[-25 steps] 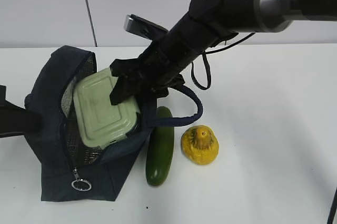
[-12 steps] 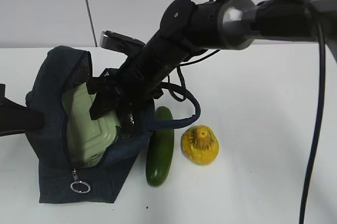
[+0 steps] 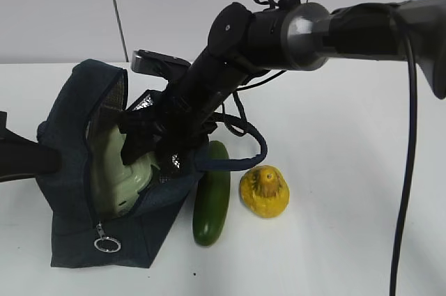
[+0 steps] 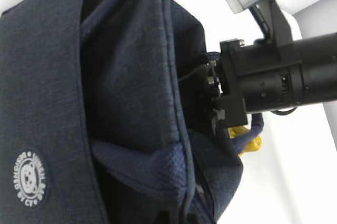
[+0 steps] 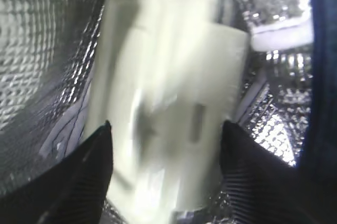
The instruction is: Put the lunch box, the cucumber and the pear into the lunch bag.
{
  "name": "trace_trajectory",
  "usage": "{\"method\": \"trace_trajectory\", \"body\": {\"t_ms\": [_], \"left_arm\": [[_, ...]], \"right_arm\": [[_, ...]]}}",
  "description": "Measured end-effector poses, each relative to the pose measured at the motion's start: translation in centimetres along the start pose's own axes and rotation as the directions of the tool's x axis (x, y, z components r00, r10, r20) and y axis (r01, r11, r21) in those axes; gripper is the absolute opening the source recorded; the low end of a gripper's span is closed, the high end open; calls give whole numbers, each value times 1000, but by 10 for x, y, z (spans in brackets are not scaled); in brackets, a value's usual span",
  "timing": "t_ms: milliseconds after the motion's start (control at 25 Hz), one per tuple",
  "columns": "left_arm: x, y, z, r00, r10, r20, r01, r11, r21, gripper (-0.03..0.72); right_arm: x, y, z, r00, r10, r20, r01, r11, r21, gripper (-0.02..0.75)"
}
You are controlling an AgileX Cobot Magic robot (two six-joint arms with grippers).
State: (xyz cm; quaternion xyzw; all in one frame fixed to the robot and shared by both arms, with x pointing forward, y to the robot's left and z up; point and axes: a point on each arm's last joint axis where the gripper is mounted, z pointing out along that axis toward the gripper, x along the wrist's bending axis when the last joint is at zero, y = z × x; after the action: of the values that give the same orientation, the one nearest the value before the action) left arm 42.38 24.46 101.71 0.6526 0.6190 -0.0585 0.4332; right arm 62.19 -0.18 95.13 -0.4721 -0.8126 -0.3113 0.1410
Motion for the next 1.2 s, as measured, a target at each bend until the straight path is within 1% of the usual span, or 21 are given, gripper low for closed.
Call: {"method": "trace_trajectory", "body": {"t_ms": [120, 240, 360, 440, 560, 680, 800, 880, 1000, 1080, 1200], "left_arm": [[0, 0, 0, 1000, 0, 2, 0, 1000, 3, -13], [0, 0, 0, 1000, 0, 3, 0, 1000, 3, -13], [0, 0, 0, 1000, 1, 3, -1, 1000, 4, -13], [0, 0, 0, 1000, 1, 3, -1, 1000, 4, -13], [0, 0, 0, 1000, 1, 2, -1, 1000, 4, -13], [0, -1, 0, 1000, 3, 0, -3, 1000, 6, -13], [0, -1, 0, 1000, 3, 0, -3, 1000, 6, -13], [0, -1, 0, 1000, 3, 0, -3, 1000, 6, -13], [0, -1, 0, 1000, 3, 0, -3, 1000, 6, -13], [0, -1, 0, 1000, 3, 0, -3, 1000, 6, -13], [0, -1, 0, 1000, 4, 0, -4, 1000, 6, -13]], "right_arm": [[5, 4, -6, 999, -39, -4, 39, 999, 23, 521], [14, 14, -21, 993, -119, 11, 118, 992, 54, 525], [24, 24, -41, 979, -197, 56, 191, 977, 96, 525], [29, 30, -56, 966, -242, 94, 229, 965, 125, 524], [40, 45, -79, 942, -295, 158, 286, 955, 77, 510], [43, 55, -95, 926, -298, 231, 298, 954, 38, 501], [43, 56, -108, 904, -294, 310, 297, 954, 37, 500], [43, 56, -122, 877, -290, 383, 300, 953, 35, 496], [49, 55, -149, 835, -288, 469, 320, 947, 11, 468], [57, 51, -169, 818, -282, 502, 331, 944, -9, 442], [67, 40, -194, 806, -274, 525, 337, 941, -26, 417]]}}
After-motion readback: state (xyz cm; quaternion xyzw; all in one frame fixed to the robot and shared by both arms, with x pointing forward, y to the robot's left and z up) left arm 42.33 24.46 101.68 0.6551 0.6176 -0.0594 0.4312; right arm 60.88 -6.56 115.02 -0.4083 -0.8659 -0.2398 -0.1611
